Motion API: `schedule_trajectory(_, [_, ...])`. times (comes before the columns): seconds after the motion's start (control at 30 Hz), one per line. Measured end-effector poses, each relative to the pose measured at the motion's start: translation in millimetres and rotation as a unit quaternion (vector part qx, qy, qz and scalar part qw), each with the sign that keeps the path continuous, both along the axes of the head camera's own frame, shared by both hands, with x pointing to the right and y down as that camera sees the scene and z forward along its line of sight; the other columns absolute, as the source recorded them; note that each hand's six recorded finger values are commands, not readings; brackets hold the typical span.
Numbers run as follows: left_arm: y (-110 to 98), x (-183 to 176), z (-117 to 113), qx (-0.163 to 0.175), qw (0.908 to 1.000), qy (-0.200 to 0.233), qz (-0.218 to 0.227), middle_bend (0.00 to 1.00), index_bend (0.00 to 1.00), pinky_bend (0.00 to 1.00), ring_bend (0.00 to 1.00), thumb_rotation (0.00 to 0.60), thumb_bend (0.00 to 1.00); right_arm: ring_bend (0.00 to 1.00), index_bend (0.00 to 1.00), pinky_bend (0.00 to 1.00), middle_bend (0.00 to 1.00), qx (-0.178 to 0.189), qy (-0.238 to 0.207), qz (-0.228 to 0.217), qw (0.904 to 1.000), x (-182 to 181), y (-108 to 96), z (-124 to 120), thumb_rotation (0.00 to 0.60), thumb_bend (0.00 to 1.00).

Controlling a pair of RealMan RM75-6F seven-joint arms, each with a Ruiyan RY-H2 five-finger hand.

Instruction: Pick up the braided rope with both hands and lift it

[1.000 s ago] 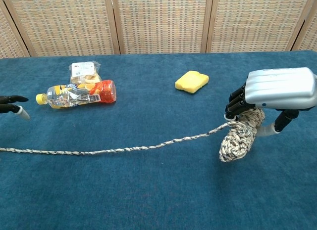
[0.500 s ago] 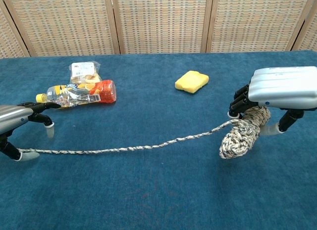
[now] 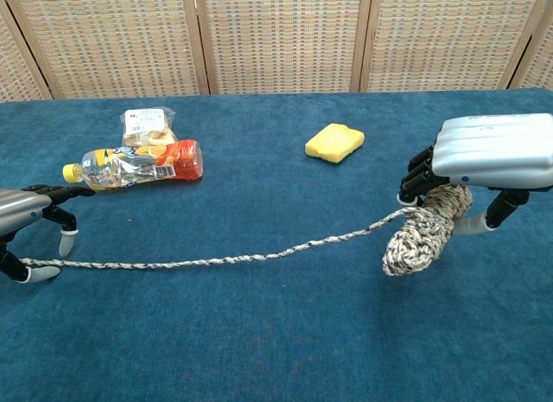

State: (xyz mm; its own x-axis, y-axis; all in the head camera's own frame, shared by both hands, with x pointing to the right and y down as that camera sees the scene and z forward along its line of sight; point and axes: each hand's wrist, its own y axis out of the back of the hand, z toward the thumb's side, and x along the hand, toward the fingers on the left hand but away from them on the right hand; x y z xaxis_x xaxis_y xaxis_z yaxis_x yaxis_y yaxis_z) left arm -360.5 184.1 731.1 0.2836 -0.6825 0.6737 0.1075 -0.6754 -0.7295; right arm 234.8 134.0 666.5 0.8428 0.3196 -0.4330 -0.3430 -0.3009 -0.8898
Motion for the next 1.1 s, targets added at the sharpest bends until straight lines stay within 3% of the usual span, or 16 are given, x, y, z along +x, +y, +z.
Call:
schedule_trajectory(0.4, [-0.9, 0.8, 7.1, -0.014, 0.9998, -0.011, -0.001, 0.00, 0.55, 0.00, 0.00, 0.600, 0.39, 0.44, 0.63, 0.67, 0.57, -0.002, 0.000, -0.002, 1.0000, 0.0, 1.6, 0.5, 0.600, 0.68])
schedule_trajectory(0.63, [-2.4, 1.9, 6.5, -0.014, 0.9998, -0.009, -0.005, 0.00, 0.66, 0.00, 0.00, 0.600, 0.41, 0.44, 0.63, 0.67, 0.57, -0.004, 0.000, 0.001, 1.0000, 1.1, 1.6, 0.7, 0.600, 0.68])
schedule_trajectory(1.1, [-3.6, 4.8, 4.3, -0.008, 1.0000, -0.002, -0.004, 0.00, 0.64, 0.00, 0.00, 0.600, 0.44, 0.44, 0.63, 0.67, 0.57, -0.005, 0.001, -0.001, 1.0000, 1.0, 4.2, 2.7, 0.600, 0.69])
